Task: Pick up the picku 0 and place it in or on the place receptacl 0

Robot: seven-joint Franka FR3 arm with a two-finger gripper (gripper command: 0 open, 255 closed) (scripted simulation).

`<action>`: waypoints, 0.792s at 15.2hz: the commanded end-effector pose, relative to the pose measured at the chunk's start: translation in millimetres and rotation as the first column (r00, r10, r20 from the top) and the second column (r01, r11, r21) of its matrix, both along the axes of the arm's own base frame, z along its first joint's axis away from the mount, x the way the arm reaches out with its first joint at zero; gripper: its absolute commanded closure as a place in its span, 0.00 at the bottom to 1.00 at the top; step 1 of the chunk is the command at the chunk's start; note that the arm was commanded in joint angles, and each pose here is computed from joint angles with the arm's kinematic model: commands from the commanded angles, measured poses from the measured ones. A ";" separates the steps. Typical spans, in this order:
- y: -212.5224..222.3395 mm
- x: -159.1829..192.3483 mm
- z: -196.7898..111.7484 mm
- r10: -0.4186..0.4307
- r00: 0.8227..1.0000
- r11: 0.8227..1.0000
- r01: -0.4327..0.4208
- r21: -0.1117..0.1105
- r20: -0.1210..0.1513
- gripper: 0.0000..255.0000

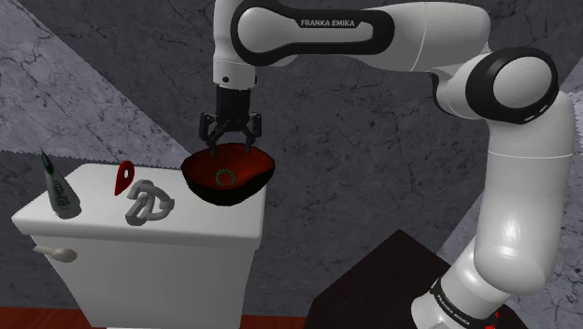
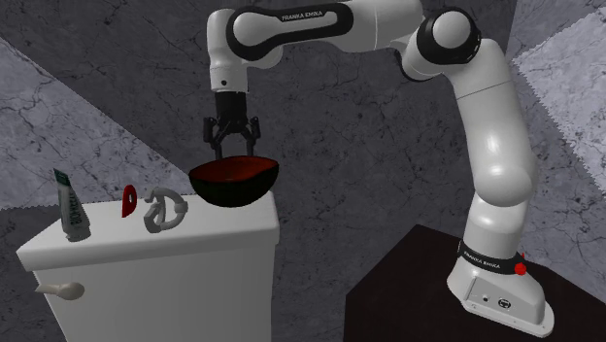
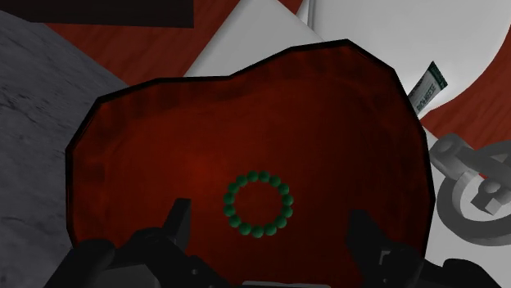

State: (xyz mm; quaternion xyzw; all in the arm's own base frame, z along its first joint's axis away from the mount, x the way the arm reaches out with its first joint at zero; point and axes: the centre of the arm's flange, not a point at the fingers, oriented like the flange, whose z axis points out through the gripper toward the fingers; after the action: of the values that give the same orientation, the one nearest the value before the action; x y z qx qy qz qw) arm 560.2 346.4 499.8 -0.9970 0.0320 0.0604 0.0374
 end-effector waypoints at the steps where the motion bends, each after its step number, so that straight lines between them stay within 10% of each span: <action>1: 0.0 0.0 0.0 0.000 1.000 1.000 0.000 0.000 0.000 0.00; 12: -3.9 5.9 49.5 0.000 1.000 1.000 0.000 0.000 0.000 0.00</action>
State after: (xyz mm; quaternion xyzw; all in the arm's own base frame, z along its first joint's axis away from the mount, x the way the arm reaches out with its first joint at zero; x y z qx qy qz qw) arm 566.0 342.6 549.1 -0.9970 0.0320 0.0604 0.0374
